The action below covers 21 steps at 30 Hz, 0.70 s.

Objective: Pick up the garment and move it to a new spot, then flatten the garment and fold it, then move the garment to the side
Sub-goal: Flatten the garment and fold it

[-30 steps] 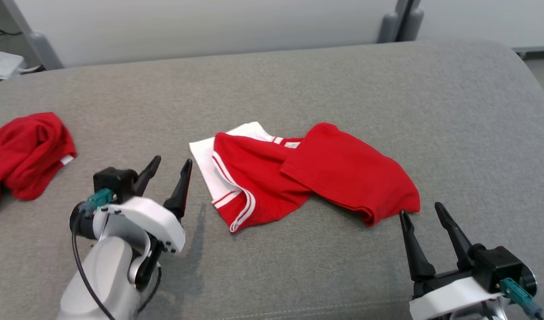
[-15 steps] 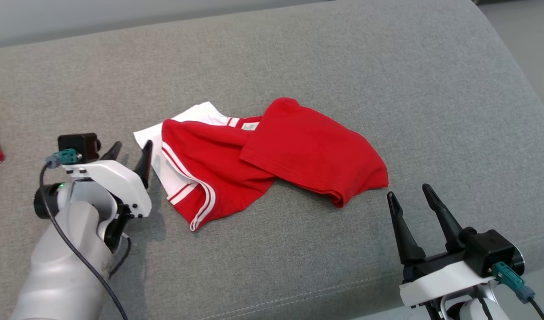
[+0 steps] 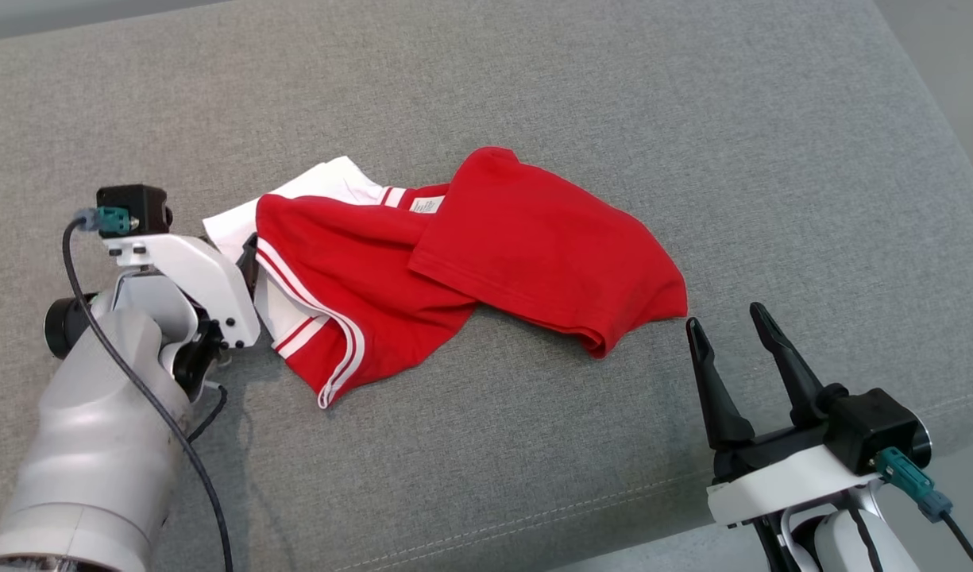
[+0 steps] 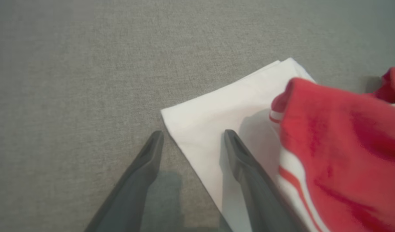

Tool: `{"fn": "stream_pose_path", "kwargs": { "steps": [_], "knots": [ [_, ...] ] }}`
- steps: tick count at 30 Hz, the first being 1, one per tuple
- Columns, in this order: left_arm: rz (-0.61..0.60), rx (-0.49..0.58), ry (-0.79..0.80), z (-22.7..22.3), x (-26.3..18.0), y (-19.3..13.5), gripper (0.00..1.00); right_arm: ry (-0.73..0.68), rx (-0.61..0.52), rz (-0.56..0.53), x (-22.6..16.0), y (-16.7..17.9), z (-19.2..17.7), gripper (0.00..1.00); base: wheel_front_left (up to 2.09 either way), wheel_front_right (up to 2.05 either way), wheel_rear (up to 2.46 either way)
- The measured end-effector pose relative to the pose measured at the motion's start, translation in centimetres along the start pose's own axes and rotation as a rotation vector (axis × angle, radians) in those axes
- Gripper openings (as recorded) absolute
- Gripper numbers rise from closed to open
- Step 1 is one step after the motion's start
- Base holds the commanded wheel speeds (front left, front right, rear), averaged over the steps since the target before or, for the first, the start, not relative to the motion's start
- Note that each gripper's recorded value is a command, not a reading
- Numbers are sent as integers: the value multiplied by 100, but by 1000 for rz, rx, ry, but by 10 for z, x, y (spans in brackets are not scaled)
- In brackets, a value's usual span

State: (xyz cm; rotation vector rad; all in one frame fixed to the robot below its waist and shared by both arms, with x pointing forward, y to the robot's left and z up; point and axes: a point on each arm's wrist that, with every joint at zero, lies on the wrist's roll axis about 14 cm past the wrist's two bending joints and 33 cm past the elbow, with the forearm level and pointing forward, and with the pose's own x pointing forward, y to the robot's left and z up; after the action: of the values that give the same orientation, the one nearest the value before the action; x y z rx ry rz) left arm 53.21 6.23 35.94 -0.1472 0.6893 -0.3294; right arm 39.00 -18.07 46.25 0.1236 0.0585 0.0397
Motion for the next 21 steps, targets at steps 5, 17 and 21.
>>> {"fn": "stream_pose_path", "kwargs": {
  "steps": [5, 17, 21],
  "knots": [
    [-16, -1, 52, -2, 3, -8, 0, 7, 2, 11, 3, 3, -3, 100, 0, 0, 0],
    [16, -14, -112, 31, -11, 14, 0, 13, 13, 26, 10, 8, -7, 100, 0, 0, 0],
    [71, -9, -244, 67, -26, 41, 0, 2, 14, 22, 14, 6, -4, 100, 0, 0, 0]
  ]
}}
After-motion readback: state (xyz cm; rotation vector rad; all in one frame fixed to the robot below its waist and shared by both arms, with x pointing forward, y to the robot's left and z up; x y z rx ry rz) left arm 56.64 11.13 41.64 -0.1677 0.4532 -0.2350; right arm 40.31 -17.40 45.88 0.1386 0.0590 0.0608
